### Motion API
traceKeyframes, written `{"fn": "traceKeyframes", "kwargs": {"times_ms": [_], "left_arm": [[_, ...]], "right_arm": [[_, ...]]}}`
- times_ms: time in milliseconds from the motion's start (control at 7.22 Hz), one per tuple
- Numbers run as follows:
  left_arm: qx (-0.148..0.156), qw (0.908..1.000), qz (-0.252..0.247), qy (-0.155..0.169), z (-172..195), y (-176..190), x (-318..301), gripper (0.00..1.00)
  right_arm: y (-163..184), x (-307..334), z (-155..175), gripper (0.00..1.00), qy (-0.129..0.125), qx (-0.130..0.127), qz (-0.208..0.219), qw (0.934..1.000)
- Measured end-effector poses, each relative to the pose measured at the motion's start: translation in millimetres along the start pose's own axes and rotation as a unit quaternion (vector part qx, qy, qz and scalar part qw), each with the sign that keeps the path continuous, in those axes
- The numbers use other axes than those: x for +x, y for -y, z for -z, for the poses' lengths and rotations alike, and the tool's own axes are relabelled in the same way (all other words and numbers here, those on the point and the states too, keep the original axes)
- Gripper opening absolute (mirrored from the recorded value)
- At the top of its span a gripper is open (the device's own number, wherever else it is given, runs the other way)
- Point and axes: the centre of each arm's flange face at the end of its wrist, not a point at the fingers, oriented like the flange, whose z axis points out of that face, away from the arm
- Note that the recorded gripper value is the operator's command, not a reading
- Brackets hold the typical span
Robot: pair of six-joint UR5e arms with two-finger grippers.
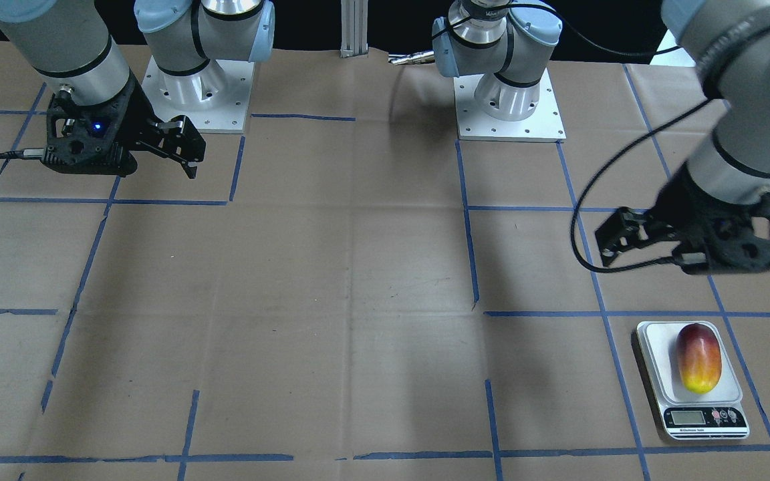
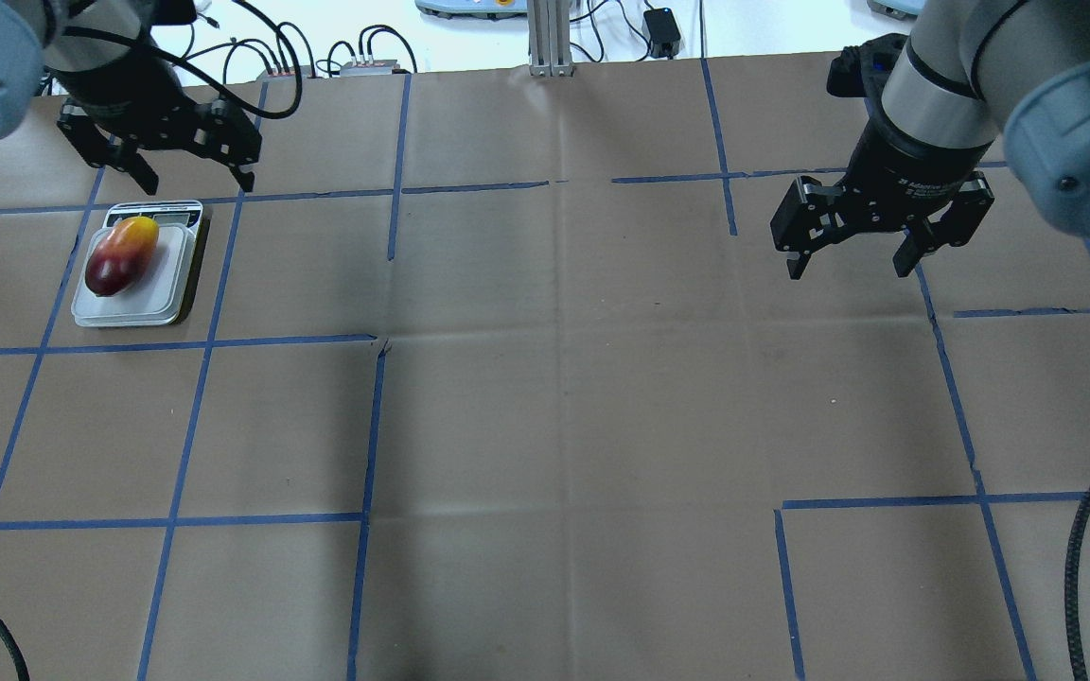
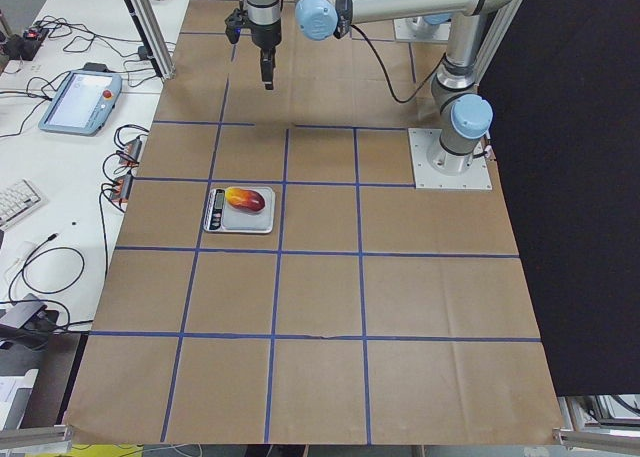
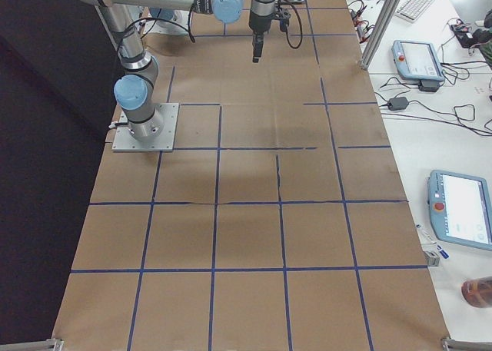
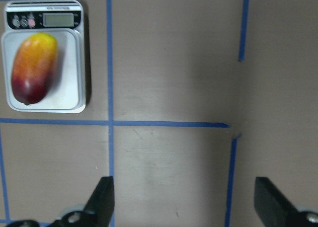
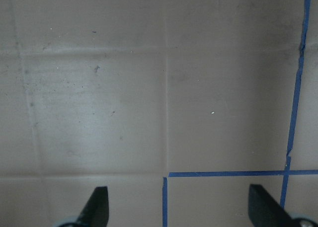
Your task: Weigh mango
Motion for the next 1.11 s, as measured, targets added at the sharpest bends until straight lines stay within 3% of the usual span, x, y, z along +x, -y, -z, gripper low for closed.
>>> {"fn": "traceKeyframes", "kwargs": {"times_ms": [415,831,1108], "left_arm": [[-0.001,1.0000,-0.009,-0.003,-1,-24,36,1.00],[-0.005,0.9992,-0.013,-0.038,2,-30,44,1.00],[-0.009,0.9997,-0.017,-0.018,2,-36,41,1.00]], "right_arm": [[0,0,0,1.00,0.000,0.000,0.000,1.0000],[0,0,0,1.00,0.000,0.000,0.000,1.0000],[0,0,0,1.00,0.000,0.000,0.000,1.0000]]}}
